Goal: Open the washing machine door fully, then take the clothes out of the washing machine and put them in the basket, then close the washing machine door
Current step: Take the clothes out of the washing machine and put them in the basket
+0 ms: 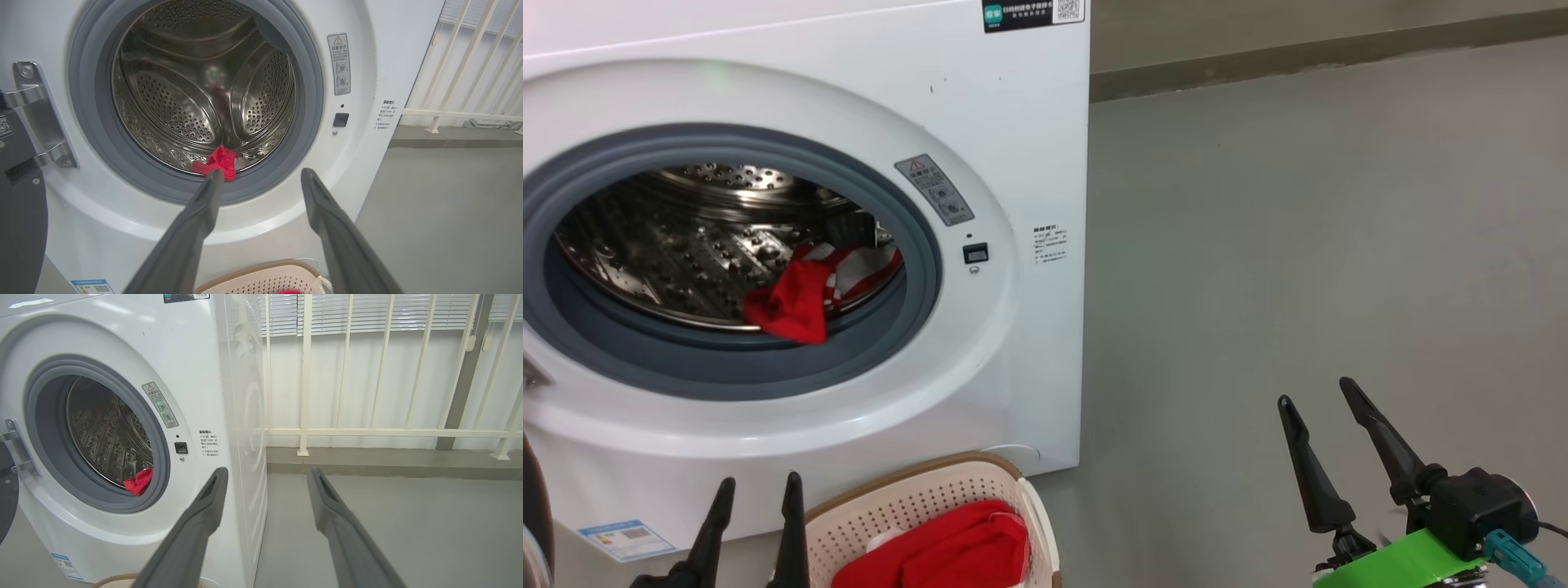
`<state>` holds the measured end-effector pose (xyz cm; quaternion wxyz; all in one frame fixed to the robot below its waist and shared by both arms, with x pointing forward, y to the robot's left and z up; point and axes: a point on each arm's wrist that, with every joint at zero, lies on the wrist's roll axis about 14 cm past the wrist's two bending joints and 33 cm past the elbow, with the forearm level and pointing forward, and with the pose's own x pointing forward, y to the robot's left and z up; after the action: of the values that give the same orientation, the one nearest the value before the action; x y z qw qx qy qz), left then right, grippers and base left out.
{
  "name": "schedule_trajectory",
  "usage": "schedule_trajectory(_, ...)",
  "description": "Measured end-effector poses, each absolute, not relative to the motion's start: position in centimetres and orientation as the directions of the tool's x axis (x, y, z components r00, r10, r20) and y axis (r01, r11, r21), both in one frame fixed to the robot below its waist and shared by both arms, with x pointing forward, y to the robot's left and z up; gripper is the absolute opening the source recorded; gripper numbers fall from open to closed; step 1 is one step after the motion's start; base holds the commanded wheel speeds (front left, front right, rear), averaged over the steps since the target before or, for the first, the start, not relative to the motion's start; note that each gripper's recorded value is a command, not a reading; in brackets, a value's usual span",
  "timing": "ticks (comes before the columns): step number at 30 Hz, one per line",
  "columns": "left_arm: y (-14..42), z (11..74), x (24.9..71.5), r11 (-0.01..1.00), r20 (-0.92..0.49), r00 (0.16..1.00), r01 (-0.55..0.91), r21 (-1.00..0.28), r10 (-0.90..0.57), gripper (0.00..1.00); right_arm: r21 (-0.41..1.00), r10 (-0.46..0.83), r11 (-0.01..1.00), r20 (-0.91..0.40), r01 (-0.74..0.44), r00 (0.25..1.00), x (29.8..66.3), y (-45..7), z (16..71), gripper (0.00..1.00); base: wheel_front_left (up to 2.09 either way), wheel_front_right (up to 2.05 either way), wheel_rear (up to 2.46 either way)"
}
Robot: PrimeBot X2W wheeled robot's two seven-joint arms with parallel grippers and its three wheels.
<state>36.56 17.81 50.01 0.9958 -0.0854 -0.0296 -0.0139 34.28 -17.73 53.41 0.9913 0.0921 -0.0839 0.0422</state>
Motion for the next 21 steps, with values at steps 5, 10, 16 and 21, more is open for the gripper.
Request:
schedule_trajectory(5, 17.7, 49.0, 36.9, 0.985, 0.027, 0.999, 0.022, -0.169, -0.018, 1.0, 0.178, 0.075, 0.979, 0.151, -0.101, 0.986, 34.7, -17.5, 52.7, 1.0, 0.0, 0.0, 0.0)
schedule_trajectory(10, 17.4, 49.2, 39.2, 0.985, 0.031, 0.999, 0.012, -0.171, -0.007, 1.0, 0.182, 0.084, 0.978, 0.12, -0.105, 0.989, 35.3, -17.2, 51.7, 1.0, 0.0, 0.0, 0.0)
schedule_trajectory(16, 17.8, 49.1, 42.4, 0.989, 0.027, 0.999, -0.022, -0.149, 0.027, 1.0, 0.182, 0.097, 0.976, 0.114, -0.117, 0.989, 37.2, -16.8, 51.5, 1.0, 0.0, 0.0, 0.0)
schedule_trajectory(21, 17.8, 48.2, 45.8, 0.988, 0.0, 0.999, -0.039, -0.153, 0.039, 1.0, 0.183, 0.102, 0.976, 0.093, -0.118, 0.99, 38.8, -16.7, 50.6, 1.0, 0.0, 0.0, 0.0)
